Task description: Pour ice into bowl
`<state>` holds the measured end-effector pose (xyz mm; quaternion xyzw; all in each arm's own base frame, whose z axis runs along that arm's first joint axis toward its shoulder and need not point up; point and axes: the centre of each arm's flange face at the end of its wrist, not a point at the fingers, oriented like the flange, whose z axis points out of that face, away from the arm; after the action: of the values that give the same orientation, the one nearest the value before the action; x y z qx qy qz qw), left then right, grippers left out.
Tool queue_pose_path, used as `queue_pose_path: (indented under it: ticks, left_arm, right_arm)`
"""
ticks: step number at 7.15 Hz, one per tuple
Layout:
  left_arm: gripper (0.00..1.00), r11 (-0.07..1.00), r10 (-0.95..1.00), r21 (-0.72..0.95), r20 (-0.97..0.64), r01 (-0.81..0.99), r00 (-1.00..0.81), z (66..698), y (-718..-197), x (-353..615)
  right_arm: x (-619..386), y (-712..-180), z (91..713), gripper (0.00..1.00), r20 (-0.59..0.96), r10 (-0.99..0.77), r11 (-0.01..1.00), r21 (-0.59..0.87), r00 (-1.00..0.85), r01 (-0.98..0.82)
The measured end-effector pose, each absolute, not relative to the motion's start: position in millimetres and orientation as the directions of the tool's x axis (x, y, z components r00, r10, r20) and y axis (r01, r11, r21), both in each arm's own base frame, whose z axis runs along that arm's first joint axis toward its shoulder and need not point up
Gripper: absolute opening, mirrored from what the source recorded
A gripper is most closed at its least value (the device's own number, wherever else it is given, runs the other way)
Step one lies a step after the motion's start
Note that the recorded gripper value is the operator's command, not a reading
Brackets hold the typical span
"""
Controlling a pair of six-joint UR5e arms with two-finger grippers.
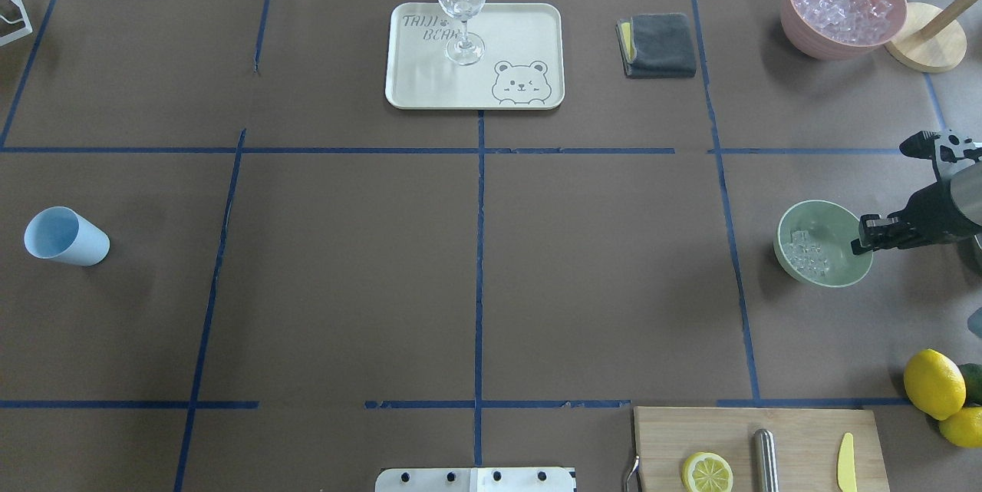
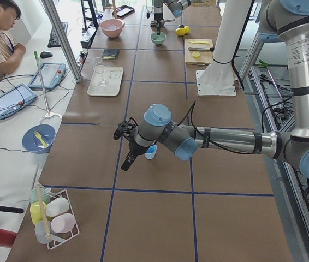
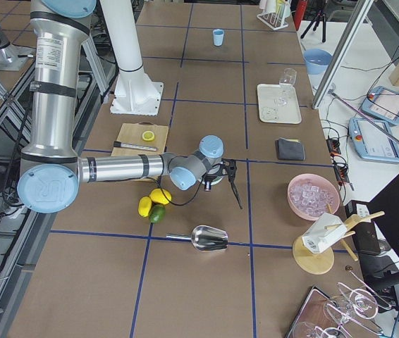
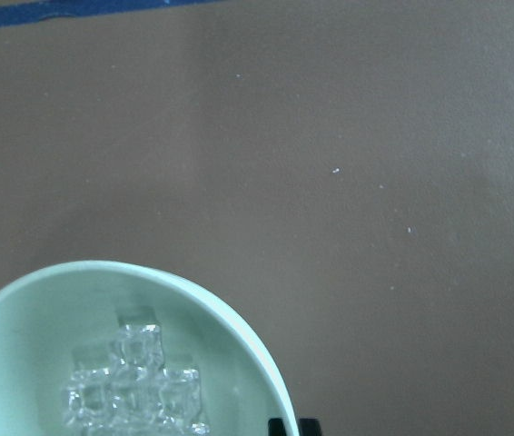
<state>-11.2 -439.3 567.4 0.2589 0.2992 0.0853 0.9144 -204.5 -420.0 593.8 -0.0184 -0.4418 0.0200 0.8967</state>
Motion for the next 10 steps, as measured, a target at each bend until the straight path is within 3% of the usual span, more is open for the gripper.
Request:
queue_pose_path:
  ticks: [2,5,7,10]
  left_arm:
    - [1.00,0.851,0.311,0.526,-0.502,-0.001,0.807,567,-439,-11]
    - [1.00,0.856,0.312,0.517,-0.502,-0.009,0.807,579,-439,-11]
    - [1.00,0.875,0.311,0.483,-0.537,-0.017,0.784,590,-439,-10]
    - [1.00,0.910,0.336,0.403,-0.584,-0.095,0.739,602,-441,-56]
  right_arm:
    - [-197,-422,592,1.00,0.803,0.059,0.998,-0.058,0.594,-0.021]
    - [-105,-451,584,1.00,0.843,0.181,0.980,-0.111,0.507,-0.164]
    - [-45,-465,588,1.00,0.835,0.144,0.977,-0.035,0.531,-0.210]
    - [14,-510,588,1.00,0.739,-0.012,0.999,0.040,0.673,-0.026]
